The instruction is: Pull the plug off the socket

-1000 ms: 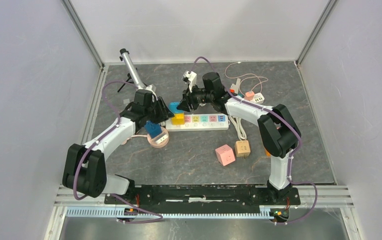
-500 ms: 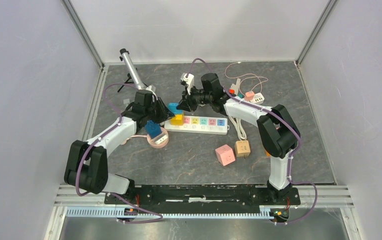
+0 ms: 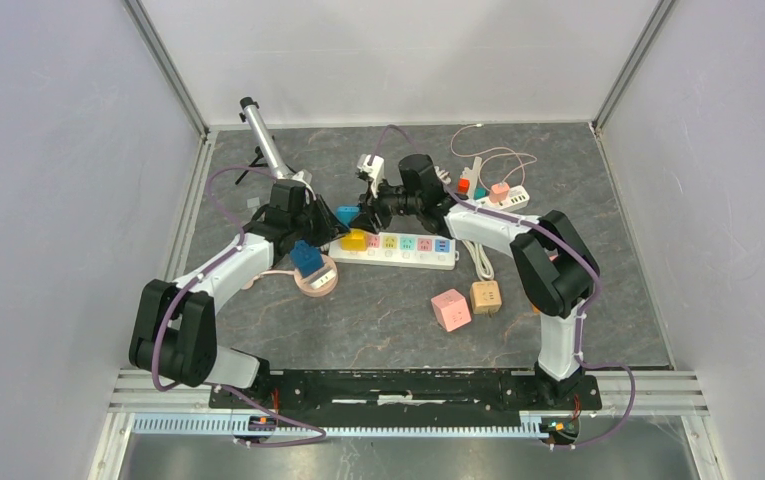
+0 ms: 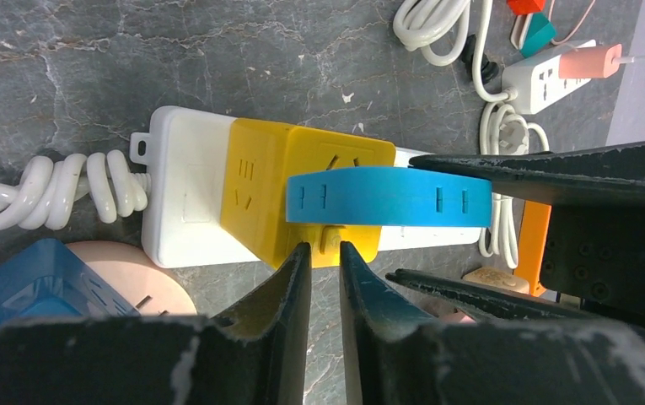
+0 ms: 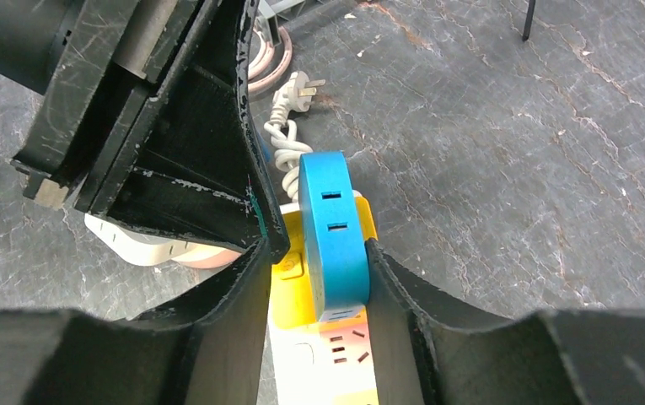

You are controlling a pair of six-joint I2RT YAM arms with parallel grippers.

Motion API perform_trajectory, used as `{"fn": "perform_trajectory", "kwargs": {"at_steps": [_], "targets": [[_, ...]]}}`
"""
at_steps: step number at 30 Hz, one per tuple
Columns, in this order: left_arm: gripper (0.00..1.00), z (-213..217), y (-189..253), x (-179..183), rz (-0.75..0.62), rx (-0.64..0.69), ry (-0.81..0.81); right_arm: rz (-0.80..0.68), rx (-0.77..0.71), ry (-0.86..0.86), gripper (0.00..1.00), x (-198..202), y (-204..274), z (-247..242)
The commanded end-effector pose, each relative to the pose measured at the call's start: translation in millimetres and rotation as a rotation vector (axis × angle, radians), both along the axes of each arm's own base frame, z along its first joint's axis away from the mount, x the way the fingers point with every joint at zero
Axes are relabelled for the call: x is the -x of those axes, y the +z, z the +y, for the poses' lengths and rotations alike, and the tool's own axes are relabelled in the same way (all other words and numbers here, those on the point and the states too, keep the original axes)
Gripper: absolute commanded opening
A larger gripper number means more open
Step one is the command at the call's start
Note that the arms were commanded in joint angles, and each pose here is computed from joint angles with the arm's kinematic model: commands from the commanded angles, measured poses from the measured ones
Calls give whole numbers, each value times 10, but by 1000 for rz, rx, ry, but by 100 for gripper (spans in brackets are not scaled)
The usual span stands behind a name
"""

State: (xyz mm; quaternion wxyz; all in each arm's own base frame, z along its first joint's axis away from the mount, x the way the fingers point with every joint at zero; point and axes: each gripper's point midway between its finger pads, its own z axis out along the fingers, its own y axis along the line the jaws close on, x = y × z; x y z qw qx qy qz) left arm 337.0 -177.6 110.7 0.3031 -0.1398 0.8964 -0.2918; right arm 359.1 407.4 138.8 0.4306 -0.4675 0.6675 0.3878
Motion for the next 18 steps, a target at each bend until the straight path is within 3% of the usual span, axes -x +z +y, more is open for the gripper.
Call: {"fn": "perform_trajectory", "kwargs": {"at_steps": [1,3,5,15,18], "targets": [[25,122,-271,136,113,-48,47,-53,-42,20,43,-46,118,110],[24,135,-301,160,130,-55,49,-55,-54,17,28,-40,158,119],[23,147,-323,185,141,-62,51,-67,-66,-4,2,-53,208,101],[21,221,-539,312,221,-108,58,-60,-215,-13,0,29,605,155],[20,242,-600,342,247,-122,62,-120,-133,4,0,124,505,264]]}}
